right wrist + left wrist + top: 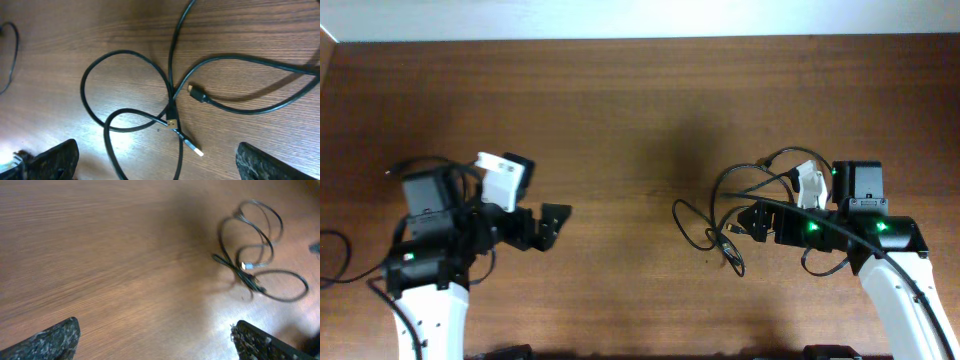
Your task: Untangle cables
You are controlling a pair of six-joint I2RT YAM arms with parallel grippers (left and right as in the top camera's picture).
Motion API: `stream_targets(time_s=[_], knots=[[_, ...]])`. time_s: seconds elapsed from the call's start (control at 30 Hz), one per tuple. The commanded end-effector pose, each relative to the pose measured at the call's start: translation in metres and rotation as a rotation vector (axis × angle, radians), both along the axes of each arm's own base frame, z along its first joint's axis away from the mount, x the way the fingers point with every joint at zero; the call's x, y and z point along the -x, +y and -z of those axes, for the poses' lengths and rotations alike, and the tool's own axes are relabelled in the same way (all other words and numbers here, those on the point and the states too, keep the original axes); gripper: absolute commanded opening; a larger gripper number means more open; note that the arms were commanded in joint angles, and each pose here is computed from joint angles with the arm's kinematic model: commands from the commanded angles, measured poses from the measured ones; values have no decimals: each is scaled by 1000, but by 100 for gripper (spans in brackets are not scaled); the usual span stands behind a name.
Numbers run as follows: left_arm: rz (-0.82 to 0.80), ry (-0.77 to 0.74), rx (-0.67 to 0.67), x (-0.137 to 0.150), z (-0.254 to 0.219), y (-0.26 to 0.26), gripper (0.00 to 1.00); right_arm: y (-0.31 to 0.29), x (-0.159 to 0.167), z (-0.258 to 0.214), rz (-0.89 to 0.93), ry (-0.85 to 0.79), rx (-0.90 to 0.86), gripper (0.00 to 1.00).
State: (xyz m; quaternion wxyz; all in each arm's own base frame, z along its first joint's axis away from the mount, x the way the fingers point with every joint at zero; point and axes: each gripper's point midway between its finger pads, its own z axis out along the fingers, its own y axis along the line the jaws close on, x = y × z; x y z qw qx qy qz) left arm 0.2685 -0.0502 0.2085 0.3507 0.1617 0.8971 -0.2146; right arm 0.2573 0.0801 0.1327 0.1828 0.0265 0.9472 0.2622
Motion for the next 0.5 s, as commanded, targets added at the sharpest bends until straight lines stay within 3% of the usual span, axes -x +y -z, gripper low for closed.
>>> stream_targets(time_s=[0.0, 0.13, 0.47], knots=[[155, 50, 3, 8, 20, -35, 99, -5, -2, 1, 0, -8, 41, 99], [297, 80, -10, 6, 36, -72, 99, -5, -1, 2, 0, -3, 41, 99], [570, 103, -193, 21, 88, -167, 99, -8, 0, 4, 10, 6, 57, 99]])
